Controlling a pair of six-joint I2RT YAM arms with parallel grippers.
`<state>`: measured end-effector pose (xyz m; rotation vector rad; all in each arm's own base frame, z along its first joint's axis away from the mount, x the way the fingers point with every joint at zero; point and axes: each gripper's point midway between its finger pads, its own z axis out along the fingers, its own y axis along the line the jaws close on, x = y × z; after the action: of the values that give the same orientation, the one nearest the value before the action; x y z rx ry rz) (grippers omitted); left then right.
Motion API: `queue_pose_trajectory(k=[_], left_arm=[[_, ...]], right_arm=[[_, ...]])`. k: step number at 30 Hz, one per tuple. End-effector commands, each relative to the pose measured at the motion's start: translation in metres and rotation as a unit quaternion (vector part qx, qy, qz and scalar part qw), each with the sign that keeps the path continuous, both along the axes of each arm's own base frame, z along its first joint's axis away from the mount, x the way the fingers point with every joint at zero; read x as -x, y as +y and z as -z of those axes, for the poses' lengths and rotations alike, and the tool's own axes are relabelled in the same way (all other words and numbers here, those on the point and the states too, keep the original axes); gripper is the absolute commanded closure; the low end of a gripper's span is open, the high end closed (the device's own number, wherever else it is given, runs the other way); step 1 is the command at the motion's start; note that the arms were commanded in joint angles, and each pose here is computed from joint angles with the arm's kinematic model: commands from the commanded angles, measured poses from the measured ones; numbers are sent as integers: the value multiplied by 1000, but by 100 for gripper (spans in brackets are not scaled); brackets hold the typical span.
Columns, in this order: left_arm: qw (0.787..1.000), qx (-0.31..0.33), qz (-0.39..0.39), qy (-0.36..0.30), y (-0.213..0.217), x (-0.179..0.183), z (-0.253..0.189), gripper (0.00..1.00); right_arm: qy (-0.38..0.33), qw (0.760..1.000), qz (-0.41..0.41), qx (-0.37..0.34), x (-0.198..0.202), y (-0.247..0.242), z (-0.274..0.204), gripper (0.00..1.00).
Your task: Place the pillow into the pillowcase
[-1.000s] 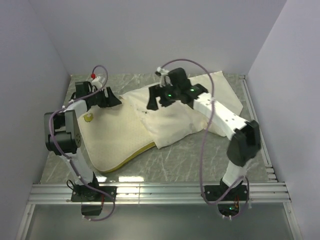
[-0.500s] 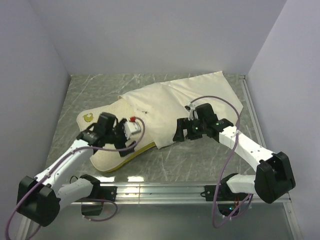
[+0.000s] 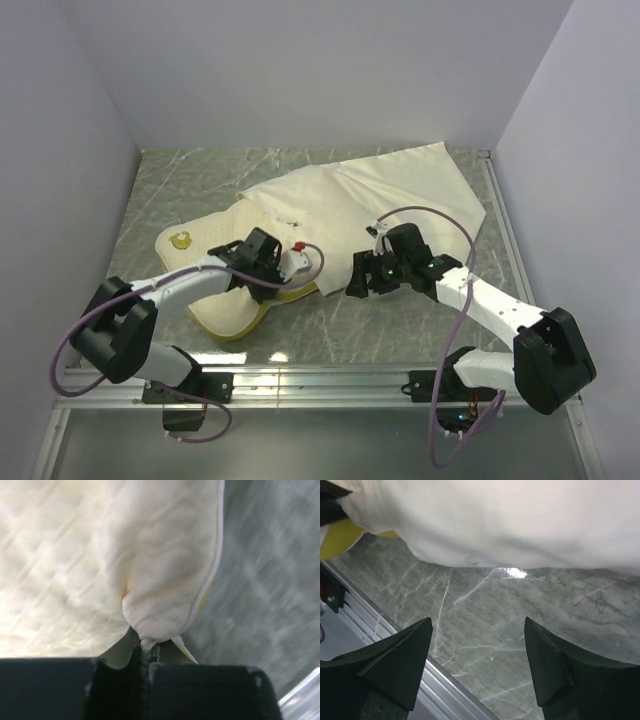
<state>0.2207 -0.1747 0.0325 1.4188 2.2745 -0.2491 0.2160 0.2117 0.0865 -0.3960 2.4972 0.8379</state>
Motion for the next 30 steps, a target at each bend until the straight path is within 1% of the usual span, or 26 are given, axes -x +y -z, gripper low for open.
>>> queue_pose_trajectory(k=[1, 2, 3, 6, 8, 9, 13, 17, 20, 21, 22, 23, 24, 25, 26, 27, 28, 29, 30], left_arm=[[991, 115, -22, 68, -41, -9, -39, 100], [988, 133, -26, 76, -46, -9, -50, 100], [983, 166, -13, 74, -60, -15, -73, 100], [976, 203, -16, 83, -72, -28, -108, 100], [968, 228, -12, 106, -80, -29, -123, 100], [965, 236, -15, 111, -82, -35, -130, 100], [959, 256, -5, 121, -90, -40, -145, 100], [956, 264, -8, 129, -90, -47, -150, 100], [954, 269, -14, 131, -88, -52, -152, 100], [953, 270, -15, 133, -87, -52, -151, 100], [953, 271, -18, 135, -87, -52, -151, 100], [952, 276, -18, 134, -86, -53, -152, 100], [951, 279, -21, 135, -86, -54, -153, 100], [950, 282, -23, 133, -86, -55, -155, 100], [949, 287, -25, 129, -86, -56, -158, 100], [948, 291, -24, 127, -86, -56, -160, 100], [947, 294, -27, 124, -85, -57, -162, 100], [947, 298, -32, 120, -83, -59, -164, 100], [946, 301, -33, 116, -83, -61, -165, 100]], right_arm=[[-52, 999, -4, 10, -15, 3, -8, 21], [-51, 999, -6, 11, -16, 4, -8, 21], [-45, 999, -8, 13, -16, 6, -5, 22], [-47, 999, -20, 19, -17, 12, 0, 22], [-61, 998, -15, 27, -23, 14, 0, 20], [-75, 996, 12, 50, -34, 7, 5, 20], [-121, 987, 82, 68, -74, 3, -1, 18], [-162, 977, 132, 48, -106, 10, -23, 18], [-183, 963, 187, 71, -130, -1, -31, 20], [-181, 961, 193, 77, -134, -4, -29, 24], [-194, 960, 190, 68, -141, 1, -36, 32], [-186, 963, 180, 69, -143, 5, -31, 41], [-177, 967, 168, 66, -142, 10, -28, 54], [-154, 974, 149, 74, -135, 13, -20, 77], [-134, 982, 119, 57, -131, 27, -22, 85], [-120, 986, 101, 50, -125, 33, -21, 89], [-102, 991, 75, 44, -115, 38, -19, 96], [-94, 994, 51, 30, -107, 44, -23, 99], [-77, 997, 12, 3, -91, 55, -28, 100]])
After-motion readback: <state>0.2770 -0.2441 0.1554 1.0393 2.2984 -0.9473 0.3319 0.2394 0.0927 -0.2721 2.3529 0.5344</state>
